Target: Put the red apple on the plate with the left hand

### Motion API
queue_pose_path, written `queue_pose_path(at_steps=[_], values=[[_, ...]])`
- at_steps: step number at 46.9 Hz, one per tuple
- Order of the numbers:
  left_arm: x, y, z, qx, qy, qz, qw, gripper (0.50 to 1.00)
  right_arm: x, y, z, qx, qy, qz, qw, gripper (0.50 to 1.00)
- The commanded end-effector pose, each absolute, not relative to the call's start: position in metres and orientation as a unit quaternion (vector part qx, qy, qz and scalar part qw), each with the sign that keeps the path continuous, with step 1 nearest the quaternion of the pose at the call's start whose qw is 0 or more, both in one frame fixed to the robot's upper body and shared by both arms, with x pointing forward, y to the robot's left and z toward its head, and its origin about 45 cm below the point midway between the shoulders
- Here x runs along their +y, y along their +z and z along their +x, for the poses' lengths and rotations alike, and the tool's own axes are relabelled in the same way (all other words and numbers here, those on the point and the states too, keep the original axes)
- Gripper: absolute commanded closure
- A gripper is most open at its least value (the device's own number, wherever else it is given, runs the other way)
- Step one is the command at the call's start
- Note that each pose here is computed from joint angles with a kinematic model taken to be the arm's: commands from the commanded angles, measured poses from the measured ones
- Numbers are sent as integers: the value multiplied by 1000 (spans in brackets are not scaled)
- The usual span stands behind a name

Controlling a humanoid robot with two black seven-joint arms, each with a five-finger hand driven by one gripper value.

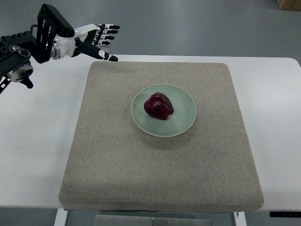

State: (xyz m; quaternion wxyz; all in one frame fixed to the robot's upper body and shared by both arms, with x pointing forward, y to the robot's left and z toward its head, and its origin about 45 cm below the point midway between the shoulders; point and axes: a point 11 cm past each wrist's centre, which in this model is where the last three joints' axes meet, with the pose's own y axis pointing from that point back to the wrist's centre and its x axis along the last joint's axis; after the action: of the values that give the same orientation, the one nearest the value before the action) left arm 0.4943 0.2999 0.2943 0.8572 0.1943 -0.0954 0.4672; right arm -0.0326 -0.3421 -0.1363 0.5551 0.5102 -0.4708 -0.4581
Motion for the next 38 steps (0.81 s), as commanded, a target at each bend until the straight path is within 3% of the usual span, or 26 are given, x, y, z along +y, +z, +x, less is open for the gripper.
queue_pose_path(at_steps=[1,25,38], values=[[310,294,496,-68,484,172,855,504,-342,-136,-33,-471,-458,510,555,536],[338,285,486,85,492,35,866,504,-342,-136,-33,-471,-458,510,555,536],[358,269,478,214,513,0,831,504,-342,-136,-33,-471,-458,510,555,536]])
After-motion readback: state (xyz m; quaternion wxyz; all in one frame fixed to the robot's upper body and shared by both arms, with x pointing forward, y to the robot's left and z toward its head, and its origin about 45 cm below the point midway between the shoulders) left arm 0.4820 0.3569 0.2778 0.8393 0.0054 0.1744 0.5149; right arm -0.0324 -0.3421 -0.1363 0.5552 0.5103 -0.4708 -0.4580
